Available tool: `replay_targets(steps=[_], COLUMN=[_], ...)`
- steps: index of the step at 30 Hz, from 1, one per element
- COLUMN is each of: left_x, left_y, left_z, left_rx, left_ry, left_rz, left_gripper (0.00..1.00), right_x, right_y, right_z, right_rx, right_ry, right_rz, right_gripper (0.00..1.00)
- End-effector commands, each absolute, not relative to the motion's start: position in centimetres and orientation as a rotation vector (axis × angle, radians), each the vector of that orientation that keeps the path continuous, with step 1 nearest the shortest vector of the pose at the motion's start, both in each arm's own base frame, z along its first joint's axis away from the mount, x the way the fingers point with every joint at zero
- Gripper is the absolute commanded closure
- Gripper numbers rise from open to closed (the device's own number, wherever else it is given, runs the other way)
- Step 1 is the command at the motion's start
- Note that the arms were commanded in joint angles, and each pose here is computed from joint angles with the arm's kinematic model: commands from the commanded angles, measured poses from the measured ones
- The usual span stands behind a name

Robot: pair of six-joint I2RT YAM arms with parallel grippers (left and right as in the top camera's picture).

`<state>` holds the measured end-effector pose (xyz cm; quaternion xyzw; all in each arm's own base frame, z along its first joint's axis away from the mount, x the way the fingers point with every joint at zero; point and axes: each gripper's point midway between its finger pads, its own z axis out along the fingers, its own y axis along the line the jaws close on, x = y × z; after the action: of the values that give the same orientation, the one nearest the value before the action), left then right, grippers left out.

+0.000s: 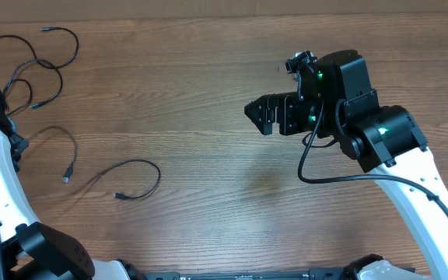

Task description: Untangle cables

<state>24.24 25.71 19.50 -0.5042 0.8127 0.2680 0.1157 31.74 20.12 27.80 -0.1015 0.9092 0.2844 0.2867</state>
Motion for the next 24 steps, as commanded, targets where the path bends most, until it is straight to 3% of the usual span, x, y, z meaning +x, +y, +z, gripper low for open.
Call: replay_targets(steps=[1,7,8,11,17,20,24], left_x=[23.9,25.3,25.6,26.1,25.4,24.3,22.5], left_y=[26.7,27.5,27.2,25.4,23.6,23.9,24.8], left_z=[18.7,15.9,15.0,12.1,7.3,6.4,6.7], left_rx=[-1.434,-1.347,-1.349,-1.361,-1.485,-1.608,-1.709], left_ry=[2.431,2.55,2.579,2.705,2.86,2.836,2.812], left_rz=[0.877,0.876,0.833,0.666,0.522,0.524,0.519], left_gripper=[0.86,0.91,0.89,0.68,0.64,0.55,0.23], right_x=[32.1,32.1,32.1,32.3,32.2,32.0,31.9], right_y=[20.1,20.1,20.1,20.1,20.1,20.0,20.0], right_z=[28.4,28.3,28.4,28.5,28.3,27.9,27.6], right_rx=[-0.271,-0.271,-0.272,-0.272,-0.272,-0.27,-0.269], right_ry=[2.411,2.412,2.411,2.401,2.408,2.424,2.436], right_rz=[0.748,0.748,0.748,0.75,0.749,0.745,0.743], right_gripper=[0.0,0.0,0.0,0.0,0.0,0.0,0.0])
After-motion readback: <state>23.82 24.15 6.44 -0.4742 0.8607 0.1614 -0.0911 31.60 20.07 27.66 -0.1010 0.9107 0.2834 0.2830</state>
